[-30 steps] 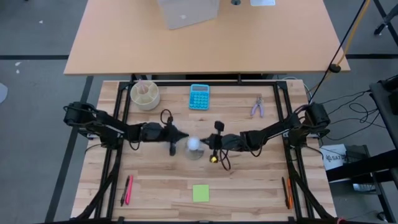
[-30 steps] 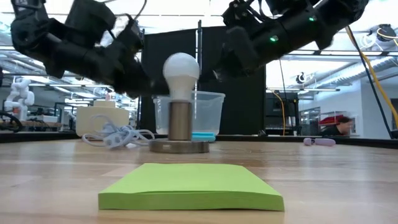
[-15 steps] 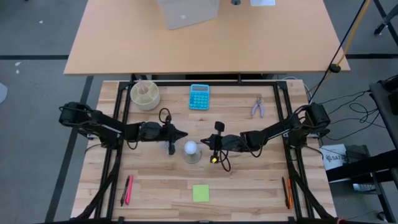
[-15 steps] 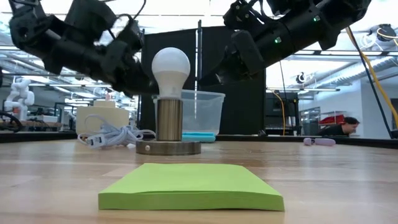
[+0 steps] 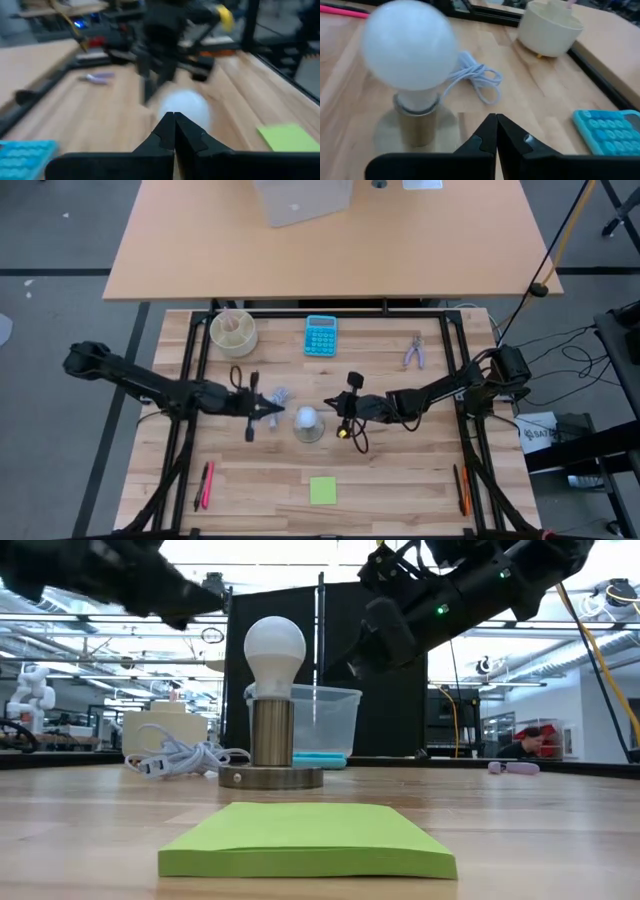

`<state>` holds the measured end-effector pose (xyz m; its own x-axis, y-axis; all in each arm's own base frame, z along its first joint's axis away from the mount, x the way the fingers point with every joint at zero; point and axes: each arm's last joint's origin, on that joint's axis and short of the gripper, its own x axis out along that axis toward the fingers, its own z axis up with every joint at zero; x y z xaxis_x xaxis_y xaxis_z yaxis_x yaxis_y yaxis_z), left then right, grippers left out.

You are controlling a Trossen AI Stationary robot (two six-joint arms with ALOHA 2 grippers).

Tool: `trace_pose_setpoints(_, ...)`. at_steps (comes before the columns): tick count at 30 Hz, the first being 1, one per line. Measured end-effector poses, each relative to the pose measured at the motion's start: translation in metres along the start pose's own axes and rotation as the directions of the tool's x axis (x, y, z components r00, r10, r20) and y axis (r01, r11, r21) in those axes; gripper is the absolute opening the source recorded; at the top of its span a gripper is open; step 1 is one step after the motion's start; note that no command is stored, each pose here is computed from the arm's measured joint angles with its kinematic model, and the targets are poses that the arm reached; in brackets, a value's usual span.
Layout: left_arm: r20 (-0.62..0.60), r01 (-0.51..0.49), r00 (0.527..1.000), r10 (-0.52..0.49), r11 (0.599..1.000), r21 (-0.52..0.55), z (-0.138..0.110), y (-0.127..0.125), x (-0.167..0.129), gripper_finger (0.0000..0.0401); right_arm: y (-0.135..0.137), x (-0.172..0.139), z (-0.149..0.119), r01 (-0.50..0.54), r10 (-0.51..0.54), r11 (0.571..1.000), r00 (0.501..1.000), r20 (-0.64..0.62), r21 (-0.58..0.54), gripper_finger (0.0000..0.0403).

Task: Screw lightbulb
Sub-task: Insert the lightbulb into the lamp

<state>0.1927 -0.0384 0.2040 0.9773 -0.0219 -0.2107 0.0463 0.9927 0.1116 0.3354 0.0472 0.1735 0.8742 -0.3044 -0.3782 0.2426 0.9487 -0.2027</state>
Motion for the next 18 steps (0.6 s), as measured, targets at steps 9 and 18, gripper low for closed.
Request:
trace_pose_setpoints(9, -0.034, 0.063, 0.997, -0.065, 0.996, -0.059, -0.025, -0.02, 0.019, 0.0, -0.002, 0.0, 0.012, 0.003, -0.01, 0.998, 0.993, 0.114, 0.062, 0.0)
trace_pose_setpoints(18, 0.026, 0.074, 0.997, -0.072, 0.994, -0.076, -0.036, -0.029, 0.039, 0.0, 0.006, -0.004, 0.014, -0.03, 0.015, 0.994, 0.99, 0.14, 0.104, 0.0)
